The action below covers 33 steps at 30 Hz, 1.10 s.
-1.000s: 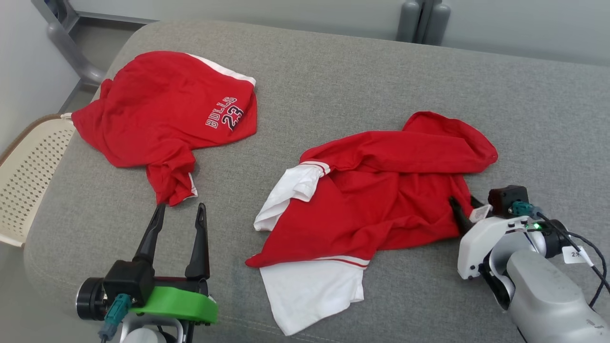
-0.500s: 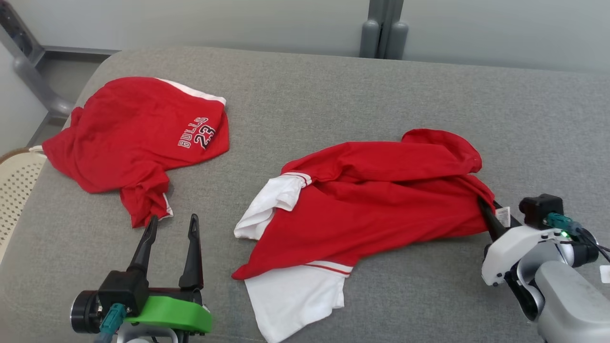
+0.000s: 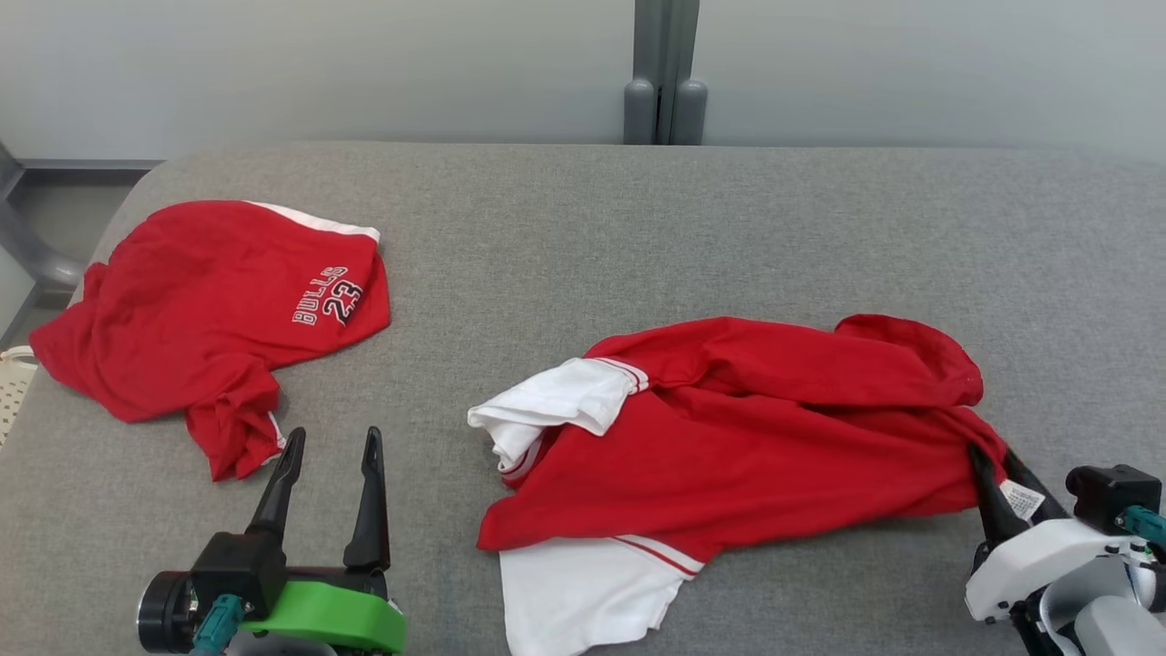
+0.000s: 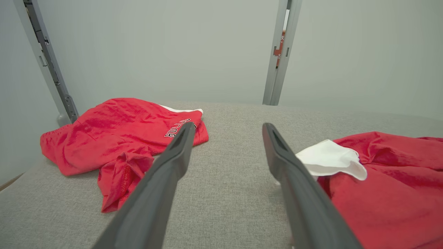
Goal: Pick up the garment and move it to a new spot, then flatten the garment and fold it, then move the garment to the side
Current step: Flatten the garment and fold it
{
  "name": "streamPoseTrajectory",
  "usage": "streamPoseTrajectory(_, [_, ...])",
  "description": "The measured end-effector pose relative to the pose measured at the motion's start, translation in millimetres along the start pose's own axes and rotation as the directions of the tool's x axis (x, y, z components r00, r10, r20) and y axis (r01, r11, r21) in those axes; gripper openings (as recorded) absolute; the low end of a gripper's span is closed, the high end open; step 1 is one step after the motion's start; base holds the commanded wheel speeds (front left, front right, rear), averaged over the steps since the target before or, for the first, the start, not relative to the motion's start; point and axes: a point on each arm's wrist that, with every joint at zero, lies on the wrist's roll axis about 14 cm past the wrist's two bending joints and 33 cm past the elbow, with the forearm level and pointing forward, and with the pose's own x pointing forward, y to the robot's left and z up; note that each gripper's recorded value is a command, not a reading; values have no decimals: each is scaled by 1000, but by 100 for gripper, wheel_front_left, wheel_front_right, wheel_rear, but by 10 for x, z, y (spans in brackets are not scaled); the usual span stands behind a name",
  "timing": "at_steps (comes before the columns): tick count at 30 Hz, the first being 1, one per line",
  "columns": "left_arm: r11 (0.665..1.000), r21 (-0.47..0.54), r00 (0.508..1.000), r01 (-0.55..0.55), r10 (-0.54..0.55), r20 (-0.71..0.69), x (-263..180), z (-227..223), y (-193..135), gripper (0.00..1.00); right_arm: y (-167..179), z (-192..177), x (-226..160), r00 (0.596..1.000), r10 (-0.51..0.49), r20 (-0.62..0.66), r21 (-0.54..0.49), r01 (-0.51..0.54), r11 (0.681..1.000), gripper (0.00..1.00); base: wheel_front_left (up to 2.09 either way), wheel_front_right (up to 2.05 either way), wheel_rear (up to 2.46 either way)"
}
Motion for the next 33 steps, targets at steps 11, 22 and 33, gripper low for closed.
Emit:
streamPoseTrajectory(11, [1000, 5, 1000, 20, -20, 22, -15, 67, -36, 100, 408, 850, -123, 953, 74, 295, -43, -64, 997, 100, 0, 0, 0])
streamPoseTrajectory(22, [996, 9, 996, 85, -84, -27, -30, -85, -202, 100, 795, 1044, -325, 913, 138, 385, -42, -132, 990, 100, 0, 0, 0])
streamPoseTrajectory(33, [976, 58, 973, 212, -205, -106, 252, -296, -439, 100, 664, 997, -343, 922, 99, 375, -32, -94, 995, 100, 0, 0, 0])
